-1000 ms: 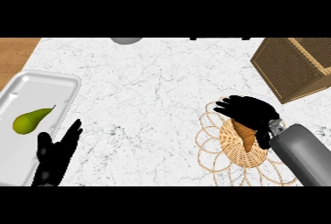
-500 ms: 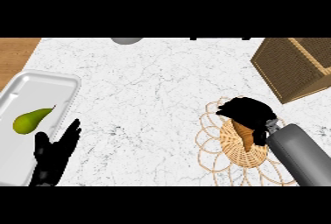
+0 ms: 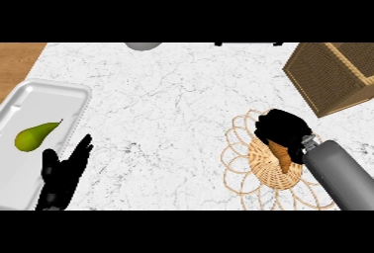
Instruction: Pick the croissant from the placemat and place it in the basket
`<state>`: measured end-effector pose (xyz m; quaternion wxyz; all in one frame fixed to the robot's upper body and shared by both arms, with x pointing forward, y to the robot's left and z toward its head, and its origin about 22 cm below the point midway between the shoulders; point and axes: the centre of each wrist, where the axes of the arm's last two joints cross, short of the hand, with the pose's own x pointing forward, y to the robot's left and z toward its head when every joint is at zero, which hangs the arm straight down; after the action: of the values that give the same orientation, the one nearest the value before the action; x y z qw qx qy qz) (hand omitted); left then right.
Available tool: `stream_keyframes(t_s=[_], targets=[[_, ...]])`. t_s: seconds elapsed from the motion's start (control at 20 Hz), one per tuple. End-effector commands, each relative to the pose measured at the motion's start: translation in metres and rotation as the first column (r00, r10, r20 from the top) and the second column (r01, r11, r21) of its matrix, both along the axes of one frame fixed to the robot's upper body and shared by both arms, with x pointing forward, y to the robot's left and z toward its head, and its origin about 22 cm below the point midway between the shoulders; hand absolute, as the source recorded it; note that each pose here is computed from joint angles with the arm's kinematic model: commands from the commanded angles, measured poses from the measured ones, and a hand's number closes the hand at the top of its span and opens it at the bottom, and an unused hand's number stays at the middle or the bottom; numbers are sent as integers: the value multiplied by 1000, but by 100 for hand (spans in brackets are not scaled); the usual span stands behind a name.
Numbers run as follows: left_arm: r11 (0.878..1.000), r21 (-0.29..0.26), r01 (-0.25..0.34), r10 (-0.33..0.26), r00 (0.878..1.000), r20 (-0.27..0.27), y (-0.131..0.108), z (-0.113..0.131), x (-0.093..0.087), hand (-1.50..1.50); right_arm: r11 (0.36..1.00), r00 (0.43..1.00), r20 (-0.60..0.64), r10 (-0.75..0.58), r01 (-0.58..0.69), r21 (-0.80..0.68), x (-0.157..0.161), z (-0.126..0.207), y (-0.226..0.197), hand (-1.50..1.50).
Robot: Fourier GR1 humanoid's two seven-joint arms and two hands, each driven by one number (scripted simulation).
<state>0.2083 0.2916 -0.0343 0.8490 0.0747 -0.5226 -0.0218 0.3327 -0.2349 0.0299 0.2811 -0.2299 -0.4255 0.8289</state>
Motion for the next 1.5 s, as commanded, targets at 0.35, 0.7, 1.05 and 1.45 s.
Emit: stream_keyframes(t_s=[0.35, 0.7, 1.05, 1.45], targets=[[999, -14, -53, 51, 992, -117, 8, -22, -24, 0, 941, 963, -31, -267, 267, 209, -64, -43, -13, 150], [998, -14, -69, 68, 993, -95, 12, -17, -32, 0, 742, 904, -56, -424, 382, 551, -102, -9, -15, 150], [996, -17, -82, 80, 993, -88, 15, -20, -32, 0, 236, 885, -187, -426, 308, 922, -97, 54, -18, 150], [999, -20, -28, 26, 996, -82, 1, -9, -11, 0, 113, 785, -167, -597, 288, 951, -100, 172, -83, 150]])
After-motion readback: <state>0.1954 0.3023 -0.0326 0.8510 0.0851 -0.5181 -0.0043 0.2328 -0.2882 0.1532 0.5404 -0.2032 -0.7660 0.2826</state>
